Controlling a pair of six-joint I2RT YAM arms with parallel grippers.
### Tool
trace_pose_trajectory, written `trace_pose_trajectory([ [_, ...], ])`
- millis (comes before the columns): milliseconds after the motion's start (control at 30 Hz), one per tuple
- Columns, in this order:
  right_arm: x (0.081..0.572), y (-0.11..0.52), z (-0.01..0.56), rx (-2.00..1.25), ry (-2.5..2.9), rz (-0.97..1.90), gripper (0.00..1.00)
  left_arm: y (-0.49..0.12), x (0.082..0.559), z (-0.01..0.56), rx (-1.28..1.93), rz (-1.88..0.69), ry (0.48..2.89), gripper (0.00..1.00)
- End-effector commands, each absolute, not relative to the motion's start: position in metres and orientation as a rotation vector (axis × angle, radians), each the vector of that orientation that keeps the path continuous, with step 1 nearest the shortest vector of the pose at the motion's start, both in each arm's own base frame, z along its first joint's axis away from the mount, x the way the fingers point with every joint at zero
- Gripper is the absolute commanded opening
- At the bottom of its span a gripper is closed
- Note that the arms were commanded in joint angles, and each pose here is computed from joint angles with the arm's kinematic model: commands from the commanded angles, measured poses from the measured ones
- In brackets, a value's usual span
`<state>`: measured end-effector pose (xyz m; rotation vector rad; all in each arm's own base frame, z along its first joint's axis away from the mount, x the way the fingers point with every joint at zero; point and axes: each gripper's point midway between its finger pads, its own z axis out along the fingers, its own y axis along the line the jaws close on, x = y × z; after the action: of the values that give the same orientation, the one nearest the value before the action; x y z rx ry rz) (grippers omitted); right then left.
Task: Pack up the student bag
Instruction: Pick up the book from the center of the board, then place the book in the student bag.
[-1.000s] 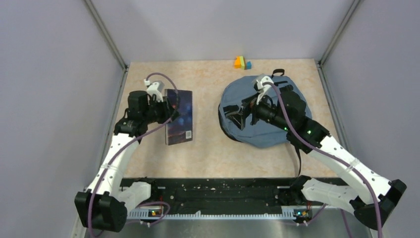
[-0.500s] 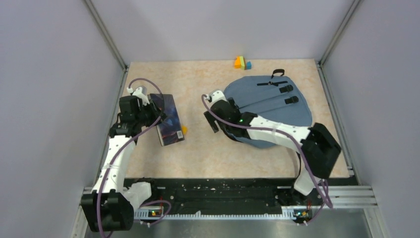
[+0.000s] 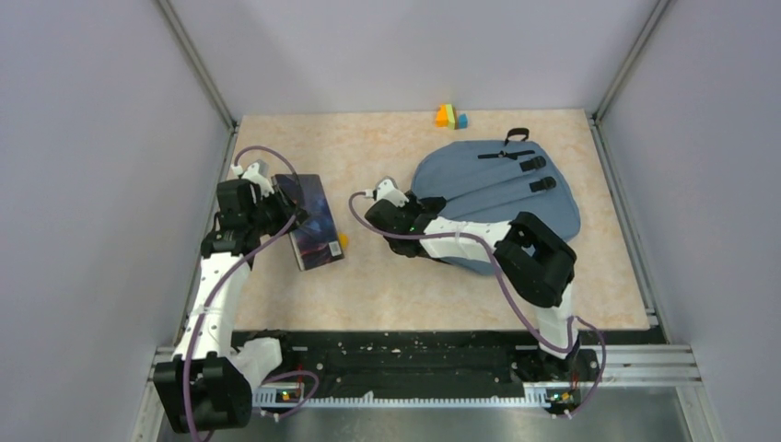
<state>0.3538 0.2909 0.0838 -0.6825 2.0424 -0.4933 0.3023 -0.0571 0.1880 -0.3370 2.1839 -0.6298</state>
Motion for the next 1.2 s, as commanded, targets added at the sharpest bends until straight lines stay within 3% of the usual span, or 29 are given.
trace_pose_trajectory([
  [0, 0.365, 0.29, 0.109, -0.63, 1.948, -0.574, 0.33, -0.063, 0.317, 0.231, -0.256, -0.691, 2.012, 0.0],
  [133, 0.364, 0.295, 0.132, -0.613, 1.939, -0.5, 0.02, -0.063, 0.316, 0.234, -0.232, -0.688, 2.001, 0.0],
  [167, 0.362, 0.297, 0.142, -0.612, 1.935, -0.457, 0.0, -0.062, 0.316, 0.236, -0.23, -0.679, 1.994, 0.0],
  [433, 0.338, 0.292, 0.262, -0.562, 1.917, 0.124, 0.0, -0.07, 0.311, 0.257, -0.185, -0.737, 1.908, 0.0],
  [700, 0.312, 0.273, 0.319, -0.604, 1.869, 0.647, 0.0, -0.11, 0.315, 0.281, -0.238, -0.994, 1.764, 0.0],
  [933, 0.276, 0.277, 0.362, -0.613, 1.745, 0.923, 0.0, -0.208, 0.323, 0.29, -0.201, -1.295, 1.692, 0.0],
  [1167, 0.261, 0.264, 0.391, -0.55, 1.662, 0.988, 0.0, -0.255, 0.323, 0.261, -0.233, -1.443, 1.767, 0.0],
])
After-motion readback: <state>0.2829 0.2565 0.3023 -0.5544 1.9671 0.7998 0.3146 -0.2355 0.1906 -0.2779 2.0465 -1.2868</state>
